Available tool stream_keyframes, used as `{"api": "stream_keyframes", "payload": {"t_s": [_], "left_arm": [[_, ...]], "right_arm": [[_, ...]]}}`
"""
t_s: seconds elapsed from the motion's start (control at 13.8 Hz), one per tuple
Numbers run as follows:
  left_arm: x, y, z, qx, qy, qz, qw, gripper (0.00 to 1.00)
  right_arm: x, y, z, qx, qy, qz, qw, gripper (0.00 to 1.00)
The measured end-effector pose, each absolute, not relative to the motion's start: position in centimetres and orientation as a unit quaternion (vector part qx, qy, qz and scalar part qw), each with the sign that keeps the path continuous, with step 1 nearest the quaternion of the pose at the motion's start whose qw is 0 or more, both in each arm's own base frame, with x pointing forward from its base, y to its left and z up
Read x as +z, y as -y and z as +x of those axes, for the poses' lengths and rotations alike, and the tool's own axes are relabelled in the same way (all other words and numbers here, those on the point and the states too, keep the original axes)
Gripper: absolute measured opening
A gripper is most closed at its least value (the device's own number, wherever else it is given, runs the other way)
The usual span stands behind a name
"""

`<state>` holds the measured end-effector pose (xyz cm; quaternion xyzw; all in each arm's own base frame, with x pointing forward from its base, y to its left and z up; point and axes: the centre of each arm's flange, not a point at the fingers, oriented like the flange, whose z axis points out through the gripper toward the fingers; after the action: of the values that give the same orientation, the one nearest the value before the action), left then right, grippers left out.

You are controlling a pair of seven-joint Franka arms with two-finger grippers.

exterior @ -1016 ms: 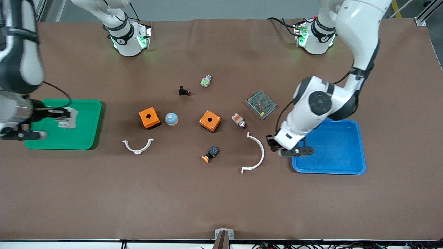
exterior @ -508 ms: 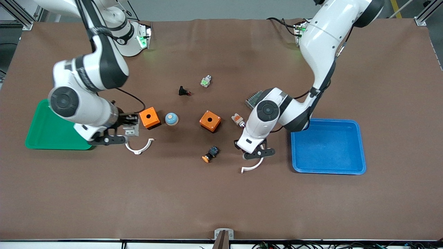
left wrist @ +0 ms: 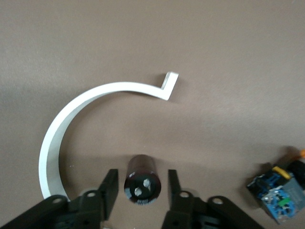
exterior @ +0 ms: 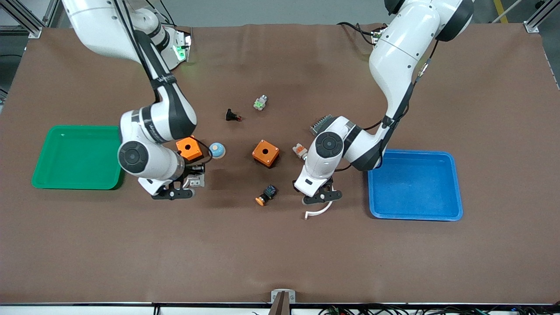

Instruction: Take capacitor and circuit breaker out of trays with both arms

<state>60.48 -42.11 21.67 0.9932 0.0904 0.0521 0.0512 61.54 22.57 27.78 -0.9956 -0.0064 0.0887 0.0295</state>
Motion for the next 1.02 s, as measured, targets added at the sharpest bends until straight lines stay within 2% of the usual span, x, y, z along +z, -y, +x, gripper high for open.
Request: {"api": "stream_keyframes", "payload": {"t_s": [0.29, 0.36, 0.65, 0.94, 1.02], "left_arm": [[28.2, 39.1, 63.6, 0.051, -0.109, 0.992, 0.029, 0.95], [30.8, 37.4, 64.6, 0.056, -0.112, 0.992, 0.026, 1.0], [42.2, 29.0, 66.7, 0.072, -0.11, 0.991, 0.009, 1.0], [52.1, 23.4, 65.3, 0.091, -0.125, 0.988, 0.001, 1.0], [53.7, 22.7, 64.6, 0.087, -0.124, 0.988, -0.004, 1.0]], "right_arm": [[24.0, -25.8, 60.9, 0.079, -0.02, -0.996, 0.021, 0.4], [23.5, -26.6, 60.6, 0.079, -0.028, -0.996, 0.019, 0.4], [22.4, -28.9, 59.7, 0.082, -0.044, -0.996, 0.013, 0.4], [22.4, -29.5, 59.9, 0.075, -0.044, -0.996, 0.015, 0.4], [22.4, -29.4, 59.9, 0.075, -0.044, -0.996, 0.015, 0.47]]}}
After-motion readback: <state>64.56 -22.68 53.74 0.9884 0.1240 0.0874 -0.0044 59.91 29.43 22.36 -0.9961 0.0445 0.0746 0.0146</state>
